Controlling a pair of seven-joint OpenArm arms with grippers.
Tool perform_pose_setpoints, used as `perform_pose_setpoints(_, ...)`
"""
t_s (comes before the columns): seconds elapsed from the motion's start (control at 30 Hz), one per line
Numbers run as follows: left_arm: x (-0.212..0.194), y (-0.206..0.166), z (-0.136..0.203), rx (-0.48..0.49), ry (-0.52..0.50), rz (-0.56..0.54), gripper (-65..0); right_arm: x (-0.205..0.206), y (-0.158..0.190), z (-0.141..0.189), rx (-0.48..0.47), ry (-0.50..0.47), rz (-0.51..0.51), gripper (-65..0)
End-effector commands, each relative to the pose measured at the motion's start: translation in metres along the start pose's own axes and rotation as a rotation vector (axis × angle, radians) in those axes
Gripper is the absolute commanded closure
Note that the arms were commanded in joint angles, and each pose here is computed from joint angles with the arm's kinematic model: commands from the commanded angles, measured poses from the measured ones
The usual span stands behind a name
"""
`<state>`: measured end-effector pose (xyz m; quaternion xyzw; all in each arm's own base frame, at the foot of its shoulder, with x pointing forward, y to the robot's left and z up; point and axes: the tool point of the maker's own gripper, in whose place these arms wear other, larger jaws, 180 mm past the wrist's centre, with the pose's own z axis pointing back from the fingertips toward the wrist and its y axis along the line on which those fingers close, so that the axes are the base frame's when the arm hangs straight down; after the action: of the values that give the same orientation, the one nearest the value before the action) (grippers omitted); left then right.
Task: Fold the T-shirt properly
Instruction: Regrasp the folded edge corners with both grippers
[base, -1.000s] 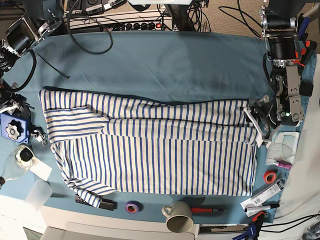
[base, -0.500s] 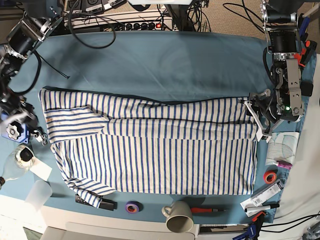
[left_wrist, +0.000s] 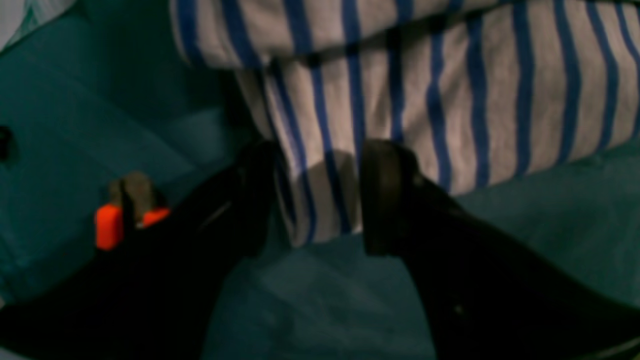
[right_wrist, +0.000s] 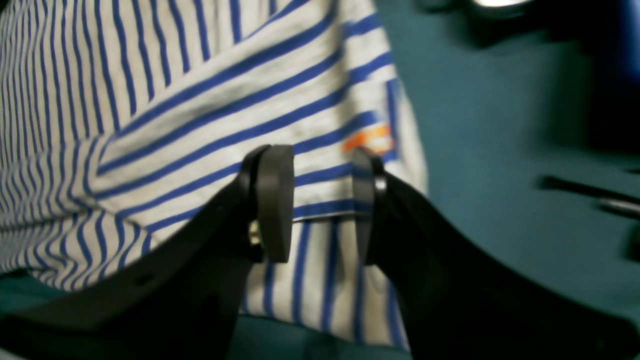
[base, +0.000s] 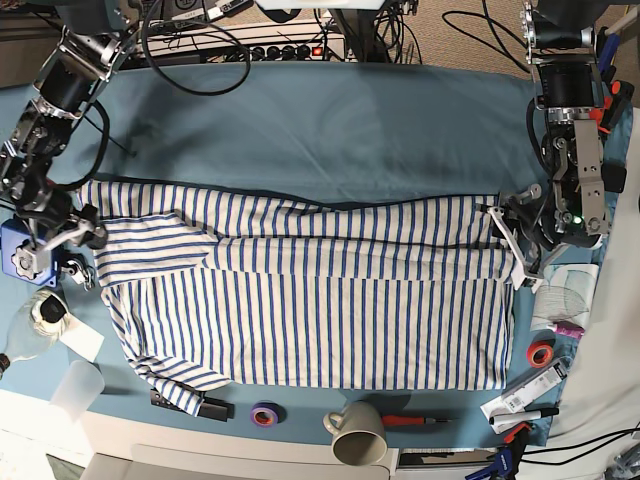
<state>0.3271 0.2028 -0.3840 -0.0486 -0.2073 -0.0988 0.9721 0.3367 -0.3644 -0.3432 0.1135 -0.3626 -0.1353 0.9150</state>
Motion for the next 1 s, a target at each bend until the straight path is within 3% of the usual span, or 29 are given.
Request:
perform_pose_setpoints(0.0,0.015,0.006,0.009,0.014,-0.046,-0.010,-26.6,0.025,-0.005,0.012,-0.008,-0.068,0.012,-20.4)
perform_pose_setpoints(0.17,0.015,0.006,0.009,0.015,-0.046,-0.010,-26.6,0.020,-0.022,0.025,-0.029,-0.062,-0.049,-20.4)
perform_pose_setpoints(0.43,0.016,0.006,0.009,0.014,-0.050,-0.010,-26.6,0.010,-0.029,0.032,-0.032,-0.022,0.029,-20.5)
perform_pose_setpoints(0.5,0.017,0.006,0.009,0.015,-0.054,-0.011,-26.6,0.009,-0.032,0.032,-0.049,-0.016,0.054,-24.1)
perform_pose_setpoints(0.7,0.017,0.006,0.009,0.014,-0.056,-0.010,-26.6,0.009,-0.034,0.032,-0.063,-0.015,0.067,-26.3)
perform_pose_setpoints(0.83,0.017,0.006,0.009,0.014,-0.056,-0.010,-26.6,0.007,-0.055,0.034,-0.178,-0.012,0.089,-26.2)
perform_pose_setpoints(0.97,0.018,0.006,0.009,0.014,-0.059,-0.010,-26.6,-0.006,-0.049,0.027,-0.148,0.007,0.059,-26.2)
